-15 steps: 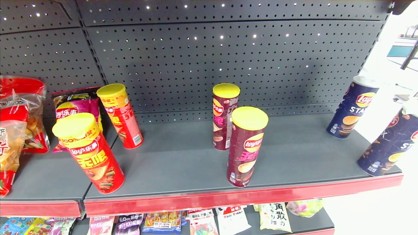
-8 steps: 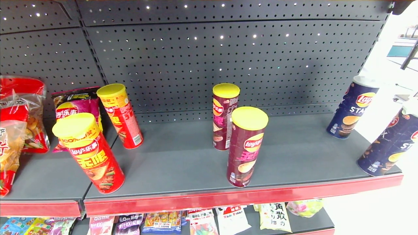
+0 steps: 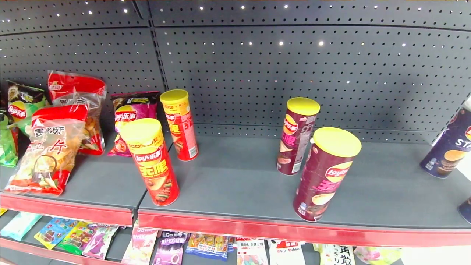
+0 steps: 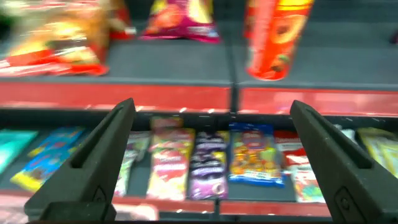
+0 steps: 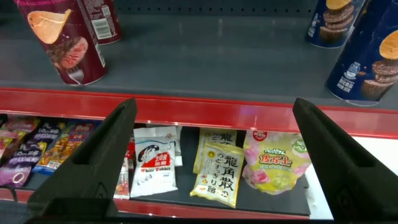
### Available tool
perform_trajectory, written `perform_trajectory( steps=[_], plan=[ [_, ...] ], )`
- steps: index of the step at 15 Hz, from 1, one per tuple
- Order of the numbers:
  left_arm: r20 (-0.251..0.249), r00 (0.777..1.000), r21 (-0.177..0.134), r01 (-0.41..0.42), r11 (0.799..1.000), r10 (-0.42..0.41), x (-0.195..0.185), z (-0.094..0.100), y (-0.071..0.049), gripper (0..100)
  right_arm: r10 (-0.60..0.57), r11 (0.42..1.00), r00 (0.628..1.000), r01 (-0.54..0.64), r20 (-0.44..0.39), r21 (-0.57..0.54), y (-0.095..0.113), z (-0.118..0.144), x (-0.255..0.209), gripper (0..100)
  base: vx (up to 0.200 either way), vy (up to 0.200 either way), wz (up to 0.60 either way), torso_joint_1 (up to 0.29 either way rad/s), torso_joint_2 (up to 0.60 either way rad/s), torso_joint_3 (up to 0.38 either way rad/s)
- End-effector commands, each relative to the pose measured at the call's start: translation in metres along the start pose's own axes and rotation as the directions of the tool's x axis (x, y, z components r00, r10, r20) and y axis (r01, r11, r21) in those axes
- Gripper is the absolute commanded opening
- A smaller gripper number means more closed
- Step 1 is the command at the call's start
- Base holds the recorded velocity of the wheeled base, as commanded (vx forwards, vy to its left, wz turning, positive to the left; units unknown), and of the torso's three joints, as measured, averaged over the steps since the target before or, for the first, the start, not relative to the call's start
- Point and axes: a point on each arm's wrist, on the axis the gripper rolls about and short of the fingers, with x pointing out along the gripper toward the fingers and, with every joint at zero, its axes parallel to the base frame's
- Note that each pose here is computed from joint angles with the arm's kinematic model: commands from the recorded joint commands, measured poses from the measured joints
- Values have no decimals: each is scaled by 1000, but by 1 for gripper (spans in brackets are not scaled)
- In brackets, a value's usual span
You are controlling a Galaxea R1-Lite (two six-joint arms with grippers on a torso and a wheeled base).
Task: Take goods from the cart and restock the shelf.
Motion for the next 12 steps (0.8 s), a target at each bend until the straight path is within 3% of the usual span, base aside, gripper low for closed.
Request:
perform_trajectory(
  steps=[1,12],
  plan=[
    [-2,1000,0,0,1000,0,0,0,0,100,0,1000,1000,0,1,-1,0,0,0,100,0,0,0,0,0,0],
    [-2,1000,0,0,1000,0,0,0,0,100,-3,1000,1000,3,1,-1,0,0,0,100,0,0,0,0,0,0]
  ],
)
